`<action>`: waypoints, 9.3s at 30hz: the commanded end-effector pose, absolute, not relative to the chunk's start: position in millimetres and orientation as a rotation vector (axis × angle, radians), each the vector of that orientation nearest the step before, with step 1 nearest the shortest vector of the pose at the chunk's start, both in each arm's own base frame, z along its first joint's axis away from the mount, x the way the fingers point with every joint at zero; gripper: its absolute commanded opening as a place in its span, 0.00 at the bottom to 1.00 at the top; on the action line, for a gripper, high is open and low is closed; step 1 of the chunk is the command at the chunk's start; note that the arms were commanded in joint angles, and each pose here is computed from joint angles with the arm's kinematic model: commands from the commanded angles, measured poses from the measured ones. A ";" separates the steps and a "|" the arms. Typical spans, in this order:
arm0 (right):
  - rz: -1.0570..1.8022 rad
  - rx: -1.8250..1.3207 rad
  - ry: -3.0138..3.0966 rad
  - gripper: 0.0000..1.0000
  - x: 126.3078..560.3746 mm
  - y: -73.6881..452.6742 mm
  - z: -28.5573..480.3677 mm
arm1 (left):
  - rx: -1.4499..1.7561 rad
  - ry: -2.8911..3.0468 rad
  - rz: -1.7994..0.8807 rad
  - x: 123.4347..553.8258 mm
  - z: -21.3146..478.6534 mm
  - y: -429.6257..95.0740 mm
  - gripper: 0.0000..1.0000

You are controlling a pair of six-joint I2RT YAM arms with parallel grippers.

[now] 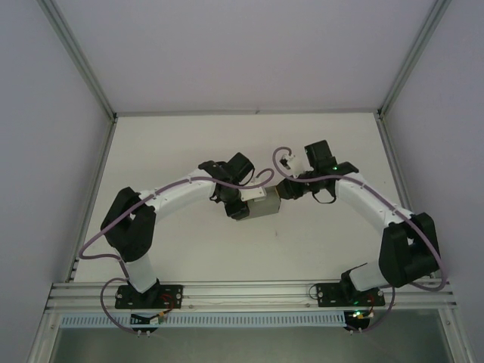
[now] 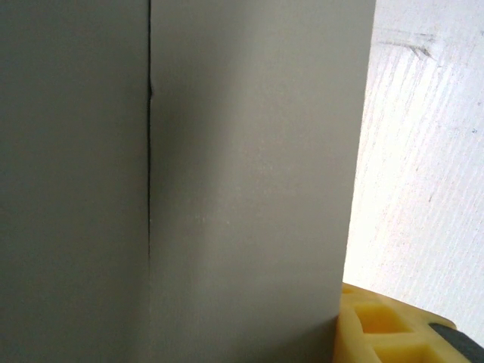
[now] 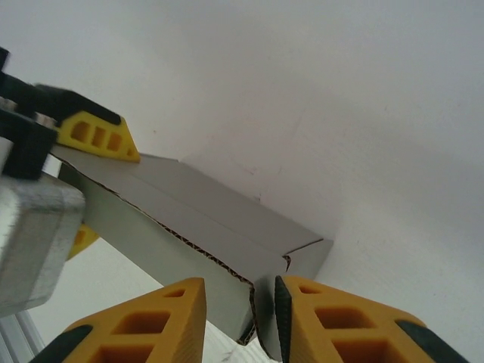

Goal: Assemble paper box

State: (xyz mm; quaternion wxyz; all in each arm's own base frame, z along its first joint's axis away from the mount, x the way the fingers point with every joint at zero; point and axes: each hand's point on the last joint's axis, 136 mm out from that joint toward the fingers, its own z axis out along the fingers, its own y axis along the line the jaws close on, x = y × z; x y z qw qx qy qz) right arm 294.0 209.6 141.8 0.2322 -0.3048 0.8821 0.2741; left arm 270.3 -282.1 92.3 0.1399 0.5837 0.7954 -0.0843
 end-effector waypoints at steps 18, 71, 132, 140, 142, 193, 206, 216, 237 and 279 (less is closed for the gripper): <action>0.652 -0.560 2.469 0.00 292.8 227.6 128.6 | 1.679 2.334 -0.249 279.0 81.4 -284.0 0.30; 0.365 -0.511 2.257 0.00 288.3 216.0 92.1 | 1.469 2.279 -0.205 306.9 113.9 -288.2 0.76; 0.058 -0.212 2.424 0.00 273.4 217.0 93.1 | 0.107 2.835 -0.480 276.5 139.7 -240.1 0.08; 0.058 -0.176 2.408 0.00 274.5 214.4 91.9 | 0.111 2.808 -0.398 276.6 114.4 -237.9 0.03; 0.046 -0.144 2.407 0.00 274.0 210.9 91.5 | 0.094 2.794 -0.441 269.4 102.7 -240.1 0.02; 0.382 0.143 2.606 0.45 265.8 202.7 72.5 | 0.448 2.514 -0.037 237.2 67.7 -241.2 0.17; 0.337 0.152 2.602 0.40 256.4 197.0 43.4 | 0.634 2.515 -0.135 226.7 102.6 -251.3 0.67; 0.348 0.096 2.483 0.34 263.6 197.5 37.2 | 0.734 2.557 -0.295 222.1 104.9 -269.7 1.00; 0.298 0.080 2.477 0.31 258.8 191.4 29.6 | 0.404 2.584 -0.650 236.7 150.3 -278.3 1.00; 0.574 -0.365 2.110 0.01 240.2 213.8 4.5 | 0.318 2.713 -0.633 210.1 33.5 -232.4 0.24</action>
